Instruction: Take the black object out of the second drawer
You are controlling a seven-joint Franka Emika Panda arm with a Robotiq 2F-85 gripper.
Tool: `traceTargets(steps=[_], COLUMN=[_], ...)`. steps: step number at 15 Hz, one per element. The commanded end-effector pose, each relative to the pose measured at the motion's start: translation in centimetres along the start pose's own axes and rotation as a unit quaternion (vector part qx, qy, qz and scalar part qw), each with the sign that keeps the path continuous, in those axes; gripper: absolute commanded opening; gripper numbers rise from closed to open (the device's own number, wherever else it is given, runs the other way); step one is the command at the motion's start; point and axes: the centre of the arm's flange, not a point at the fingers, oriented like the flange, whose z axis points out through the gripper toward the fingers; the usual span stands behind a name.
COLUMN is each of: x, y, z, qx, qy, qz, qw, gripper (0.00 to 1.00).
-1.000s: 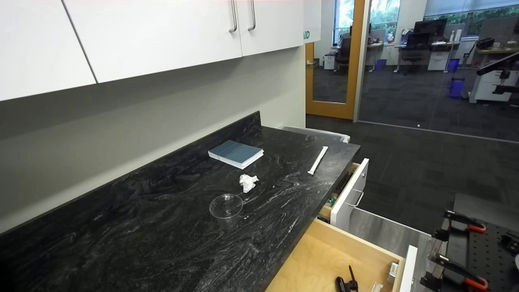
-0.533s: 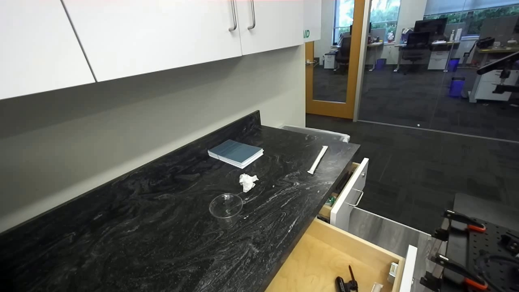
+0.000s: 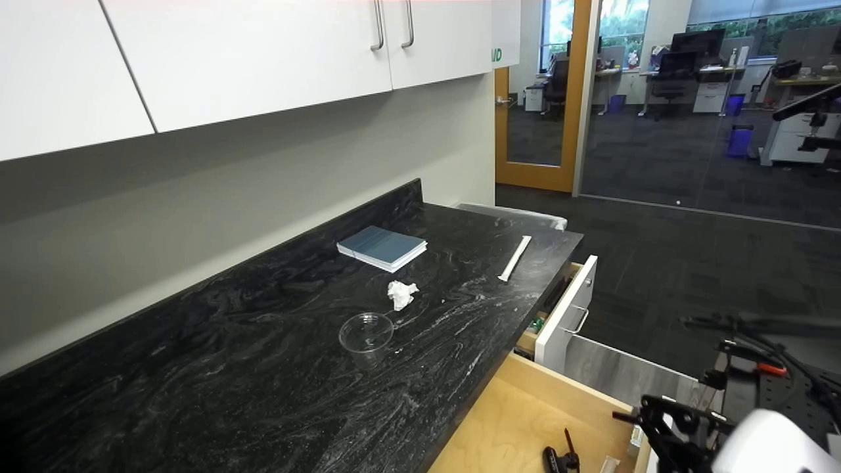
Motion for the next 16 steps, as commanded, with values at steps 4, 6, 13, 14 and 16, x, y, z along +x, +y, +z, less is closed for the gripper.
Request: traceTargets(steps=[4, 6, 13, 14, 16], x=[2.1, 1.8, 2.7, 2.7, 2.8], y=[7.8, 8.9, 7.8, 7.8, 7.8], z=[3.7, 4.8, 6.0, 5.9, 5.7], qx=[-0.022, 0.001, 0.056, 0.056, 0.057], qy=[-0.105, -0.143, -0.144, -0.143, -0.141], qz=[0.160, 0.193, 0.208, 0.207, 0.207], qw=[0.9813, 0.9708, 0.9660, 0.9661, 0.9663], gripper=[1.00, 1.00, 1.00, 1.00, 1.00])
